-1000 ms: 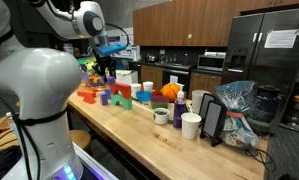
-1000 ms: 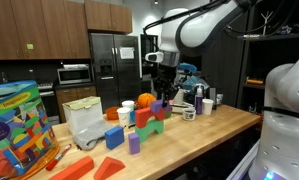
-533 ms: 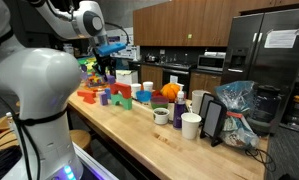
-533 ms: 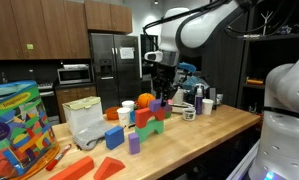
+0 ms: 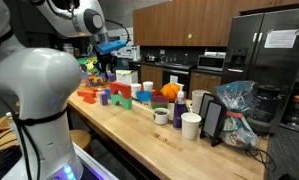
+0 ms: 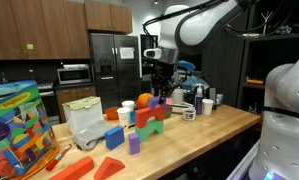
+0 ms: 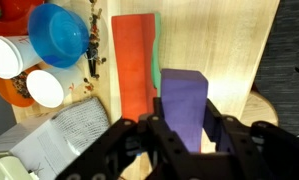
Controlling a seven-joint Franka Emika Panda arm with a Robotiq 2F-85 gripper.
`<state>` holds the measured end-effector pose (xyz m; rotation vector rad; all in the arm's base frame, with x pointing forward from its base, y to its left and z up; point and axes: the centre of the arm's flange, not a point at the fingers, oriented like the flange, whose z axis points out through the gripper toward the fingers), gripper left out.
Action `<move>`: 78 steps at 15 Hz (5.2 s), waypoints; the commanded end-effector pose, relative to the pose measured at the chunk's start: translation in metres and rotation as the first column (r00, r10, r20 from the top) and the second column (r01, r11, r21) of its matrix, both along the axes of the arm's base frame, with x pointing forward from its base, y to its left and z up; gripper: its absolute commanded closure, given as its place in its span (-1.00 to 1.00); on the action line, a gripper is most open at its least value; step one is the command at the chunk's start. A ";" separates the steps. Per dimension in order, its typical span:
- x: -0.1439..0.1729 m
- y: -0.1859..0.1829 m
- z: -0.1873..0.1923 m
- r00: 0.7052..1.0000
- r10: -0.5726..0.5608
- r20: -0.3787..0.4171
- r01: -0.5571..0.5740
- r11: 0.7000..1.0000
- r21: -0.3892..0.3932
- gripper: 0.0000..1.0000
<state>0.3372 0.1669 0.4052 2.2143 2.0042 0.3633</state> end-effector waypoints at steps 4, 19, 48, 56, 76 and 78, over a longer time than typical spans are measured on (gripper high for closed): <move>0.009 -0.002 0.011 1.000 -0.013 0.000 0.013 1.000 -0.027 0.70; 0.017 -0.006 0.030 0.991 0.005 -0.136 -0.016 0.997 -0.078 0.70; 0.069 0.009 0.016 0.981 0.007 -0.192 -0.021 0.997 -0.068 0.70; 0.083 -0.005 0.008 0.976 0.016 -0.219 -0.025 0.999 -0.038 0.70; 0.085 -0.014 -0.010 0.987 0.019 -0.158 -0.020 1.000 -0.007 0.70; 0.083 -0.015 -0.011 0.987 0.021 -0.162 -0.023 1.000 -0.007 0.70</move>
